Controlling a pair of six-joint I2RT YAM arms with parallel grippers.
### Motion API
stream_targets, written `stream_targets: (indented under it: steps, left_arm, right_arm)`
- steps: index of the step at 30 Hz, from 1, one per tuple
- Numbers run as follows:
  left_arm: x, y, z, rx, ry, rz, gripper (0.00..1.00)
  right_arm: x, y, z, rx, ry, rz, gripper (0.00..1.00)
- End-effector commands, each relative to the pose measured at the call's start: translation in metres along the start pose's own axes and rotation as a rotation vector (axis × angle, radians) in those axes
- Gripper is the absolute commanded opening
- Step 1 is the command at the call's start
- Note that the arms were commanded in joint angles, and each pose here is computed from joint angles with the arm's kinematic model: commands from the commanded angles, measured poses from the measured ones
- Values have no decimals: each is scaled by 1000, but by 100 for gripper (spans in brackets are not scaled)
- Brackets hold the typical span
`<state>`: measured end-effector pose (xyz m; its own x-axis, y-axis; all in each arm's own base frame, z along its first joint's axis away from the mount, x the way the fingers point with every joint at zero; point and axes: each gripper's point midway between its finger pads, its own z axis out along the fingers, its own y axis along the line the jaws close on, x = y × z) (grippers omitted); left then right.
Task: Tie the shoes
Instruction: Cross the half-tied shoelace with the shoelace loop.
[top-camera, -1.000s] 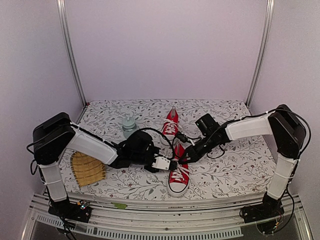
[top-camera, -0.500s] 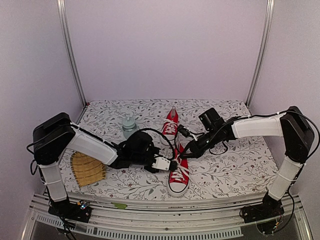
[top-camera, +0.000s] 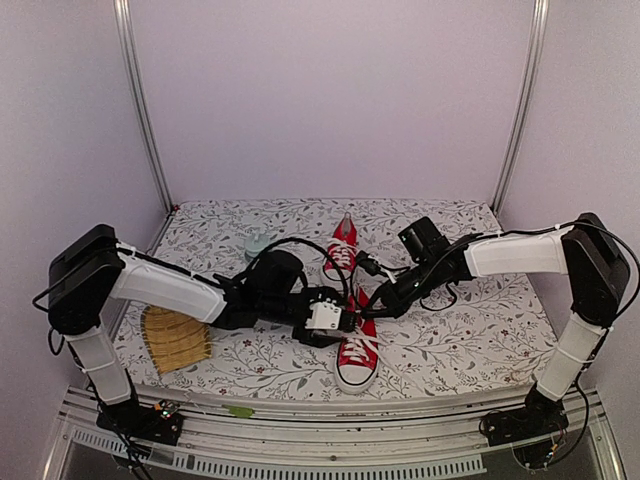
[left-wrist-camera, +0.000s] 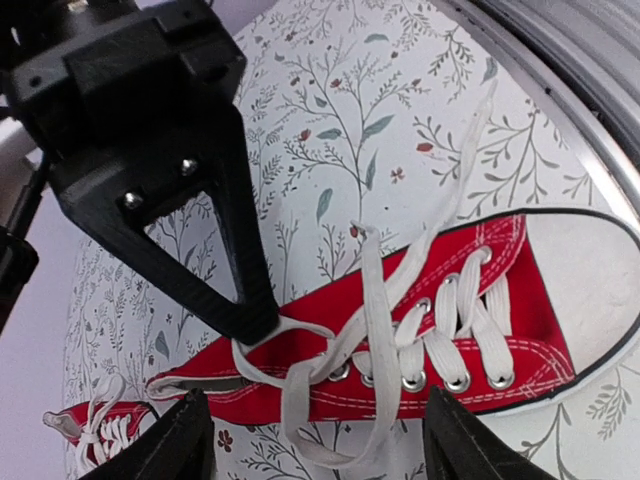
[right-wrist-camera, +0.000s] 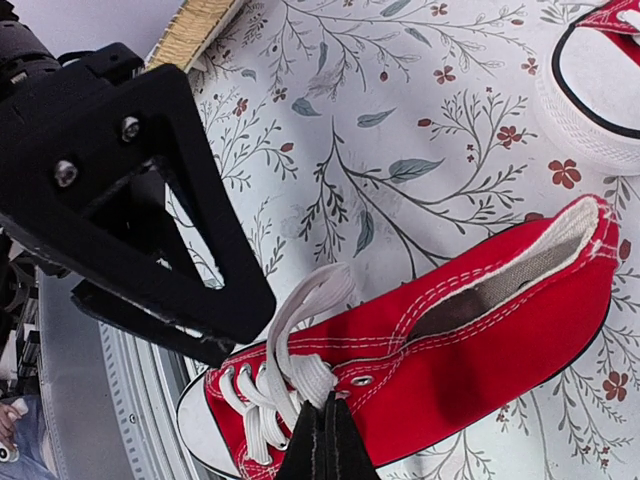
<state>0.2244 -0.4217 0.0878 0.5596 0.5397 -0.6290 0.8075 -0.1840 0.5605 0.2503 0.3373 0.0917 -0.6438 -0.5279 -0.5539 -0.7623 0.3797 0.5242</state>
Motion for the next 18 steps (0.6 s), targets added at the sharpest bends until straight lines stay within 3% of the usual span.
stream_targets:
  steps: [1,15,18]
  left_arm:
    - [-19,18,7,-37,-76,-91,74]
    - [-17,3,27,76,-93,-108,76]
    - [-11,8,32,42,-66,-122,71]
  right_arm:
    - [-2,7,-3,-16,-9,-34,1]
    - [-3,10,-5,-26,-26,-42,1]
    - [-3,11,-5,-30,-27,-42,1]
